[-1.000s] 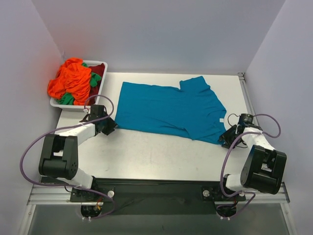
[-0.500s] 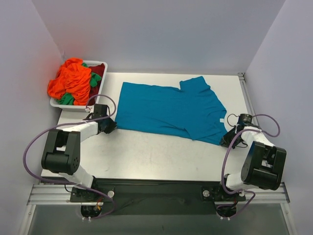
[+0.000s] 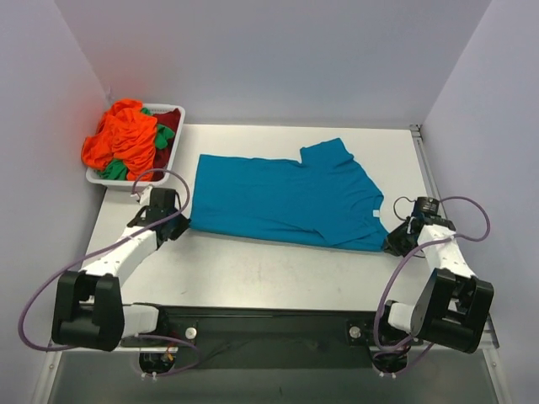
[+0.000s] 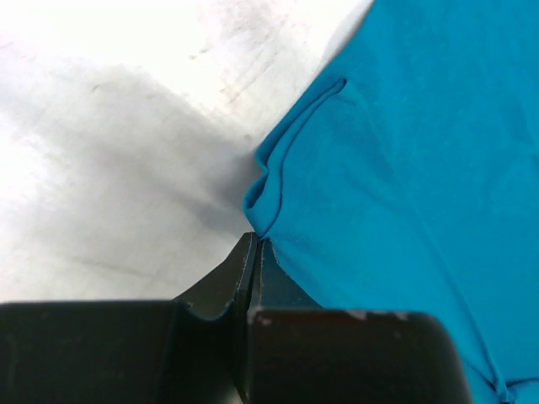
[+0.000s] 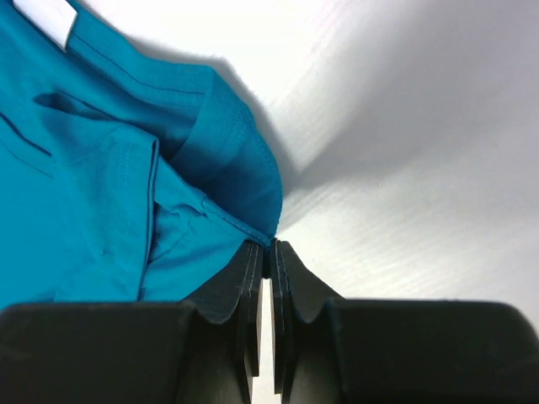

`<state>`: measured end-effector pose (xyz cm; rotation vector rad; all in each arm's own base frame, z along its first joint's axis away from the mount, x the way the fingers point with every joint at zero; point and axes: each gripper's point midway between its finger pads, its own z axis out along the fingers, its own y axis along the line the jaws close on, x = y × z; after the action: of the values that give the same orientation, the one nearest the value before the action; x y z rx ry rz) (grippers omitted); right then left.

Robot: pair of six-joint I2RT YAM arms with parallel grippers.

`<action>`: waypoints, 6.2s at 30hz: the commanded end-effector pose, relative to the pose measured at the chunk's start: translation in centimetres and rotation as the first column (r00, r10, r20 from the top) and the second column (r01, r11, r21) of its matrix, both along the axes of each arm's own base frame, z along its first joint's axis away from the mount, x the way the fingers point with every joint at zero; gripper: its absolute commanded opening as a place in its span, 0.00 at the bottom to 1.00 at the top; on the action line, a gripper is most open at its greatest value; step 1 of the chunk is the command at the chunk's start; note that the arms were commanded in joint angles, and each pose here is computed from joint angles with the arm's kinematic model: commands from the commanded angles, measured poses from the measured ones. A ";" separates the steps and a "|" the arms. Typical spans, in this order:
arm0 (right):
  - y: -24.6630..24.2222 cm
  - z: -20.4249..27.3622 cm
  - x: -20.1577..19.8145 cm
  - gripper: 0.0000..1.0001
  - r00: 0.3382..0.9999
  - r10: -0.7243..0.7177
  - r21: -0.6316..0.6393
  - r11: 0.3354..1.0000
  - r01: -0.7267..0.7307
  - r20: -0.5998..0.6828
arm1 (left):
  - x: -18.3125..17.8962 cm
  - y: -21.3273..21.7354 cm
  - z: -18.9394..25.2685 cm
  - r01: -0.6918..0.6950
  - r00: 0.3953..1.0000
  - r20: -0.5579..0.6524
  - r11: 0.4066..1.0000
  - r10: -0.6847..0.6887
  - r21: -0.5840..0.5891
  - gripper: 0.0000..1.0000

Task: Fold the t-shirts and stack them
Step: Fold the flattened tshirt in 1/3 of the way

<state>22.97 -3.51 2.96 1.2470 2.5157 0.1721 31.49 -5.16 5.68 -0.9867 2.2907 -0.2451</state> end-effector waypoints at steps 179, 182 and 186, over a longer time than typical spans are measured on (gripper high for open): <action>19.7 0.5 5.4 0.04 0.839 0.501 -0.033 0.862 -0.506 0.213 | -2.9 -5.8 2.8 0.328 0.941 0.087 0.945 -0.328 0.013 0.58; 20.5 0.9 7.1 0.03 0.827 0.521 -0.040 0.850 -0.525 0.211 | -2.8 -5.8 2.7 0.327 0.941 0.083 0.945 -0.327 0.012 0.58; 21.3 0.6 8.9 0.09 0.810 0.554 -0.055 0.830 -0.555 0.192 | -2.6 -5.7 2.9 0.325 0.942 0.083 0.946 -0.325 0.017 0.58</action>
<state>30.64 17.41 3.24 0.4866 2.6118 0.4469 27.20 -10.31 6.69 -0.6088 2.4249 -0.3741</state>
